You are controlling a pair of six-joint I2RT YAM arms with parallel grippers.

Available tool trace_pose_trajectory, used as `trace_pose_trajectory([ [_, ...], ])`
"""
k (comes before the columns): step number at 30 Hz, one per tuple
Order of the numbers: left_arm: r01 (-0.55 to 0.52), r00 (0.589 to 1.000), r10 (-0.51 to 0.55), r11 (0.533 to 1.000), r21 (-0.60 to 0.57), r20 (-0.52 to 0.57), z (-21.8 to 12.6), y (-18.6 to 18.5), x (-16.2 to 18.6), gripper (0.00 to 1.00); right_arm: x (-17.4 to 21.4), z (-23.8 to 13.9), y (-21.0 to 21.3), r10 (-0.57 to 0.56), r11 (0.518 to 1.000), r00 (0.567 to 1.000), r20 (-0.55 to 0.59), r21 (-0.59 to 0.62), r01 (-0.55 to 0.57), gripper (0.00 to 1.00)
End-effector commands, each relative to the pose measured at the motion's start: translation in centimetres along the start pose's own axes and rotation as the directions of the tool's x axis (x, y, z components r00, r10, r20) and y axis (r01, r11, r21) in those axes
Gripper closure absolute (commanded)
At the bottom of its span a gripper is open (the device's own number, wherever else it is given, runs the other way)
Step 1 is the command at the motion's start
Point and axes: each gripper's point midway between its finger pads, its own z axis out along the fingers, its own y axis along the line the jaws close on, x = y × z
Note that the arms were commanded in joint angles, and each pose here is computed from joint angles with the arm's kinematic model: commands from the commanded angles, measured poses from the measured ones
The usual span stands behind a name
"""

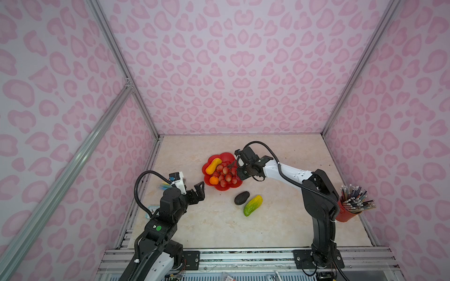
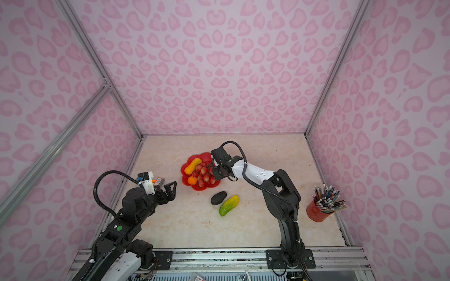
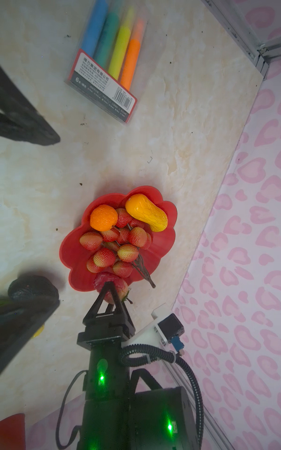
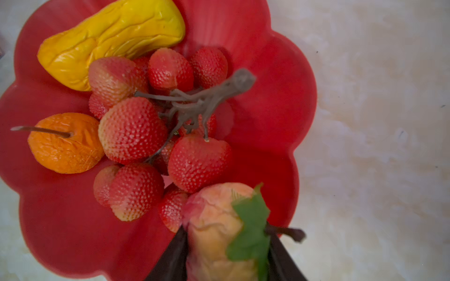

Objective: Place and organize the fake fruits in the fruit bowl
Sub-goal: 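Carry the peach into the red bowl and release with the right gripper, then grasp the dark avocado with the left gripper while the right gripper withdraws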

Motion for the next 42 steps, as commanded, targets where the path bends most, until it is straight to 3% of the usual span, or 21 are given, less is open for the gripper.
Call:
trace_pose_trajectory([
  [1, -0.015, 0.999, 0.016, 1.0, 0.015, -0.029, 0.1, -0.4, 0.2, 0.03, 0.1, -0.6, -0.3, 0.008, 1.0, 1.0, -0.002, 0.014, -0.008, 0.41],
  [9, -0.041, 0.988, 0.058, 0.992, 0.122, -0.142, 1.3, -2.8, 1.2, 0.14, -2.6, -7.0, -2.2, 0.137, 0.99, 0.97, 0.199, 0.002, -0.14, 0.27],
  [13, -0.065, 0.972, 0.105, 0.98, 0.19, -0.21, 2.0, -4.7, 2.2, 0.18, -1.6, -10.5, -4.2, 0.246, 0.967, 0.915, 0.32, -0.015, -0.255, 0.18],
  [18, -0.206, 0.935, 0.257, 0.955, 0.214, -0.246, 2.9, -7.1, 4.0, 0.2, 1.2, -14.2, -7.1, 0.337, 0.928, 0.821, 0.461, -0.012, -0.374, 0.08],
  [23, -0.348, 0.856, 0.418, 0.901, 0.257, -0.306, 4.3, -9.5, 6.6, 0.22, 4.5, -16.2, -10.1, 0.432, 0.875, 0.725, 0.537, -0.053, -0.482, 0.05],
  [28, -0.46, 0.757, 0.547, 0.834, 0.305, -0.357, 5.5, -11.6, 9.2, 0.26, 6.2, -17.7, -12.1, 0.48, 0.839, 0.67, 0.566, -0.072, -0.54, 0.04],
  [37, -0.581, 0.596, 0.666, 0.743, 0.331, -0.449, 7.6, -13.0, 14.0, 0.31, 7.1, -18.3, -13.1, 0.496, 0.823, 0.653, 0.573, -0.071, -0.563, 0.04],
  [42, -0.6, 0.565, 0.672, 0.733, 0.32, -0.479, 9.1, -13.5, 15.3, 0.3, 7.5, -18.0, -13.1, 0.499, 0.822, 0.654, 0.568, -0.072, -0.565, 0.04],
])
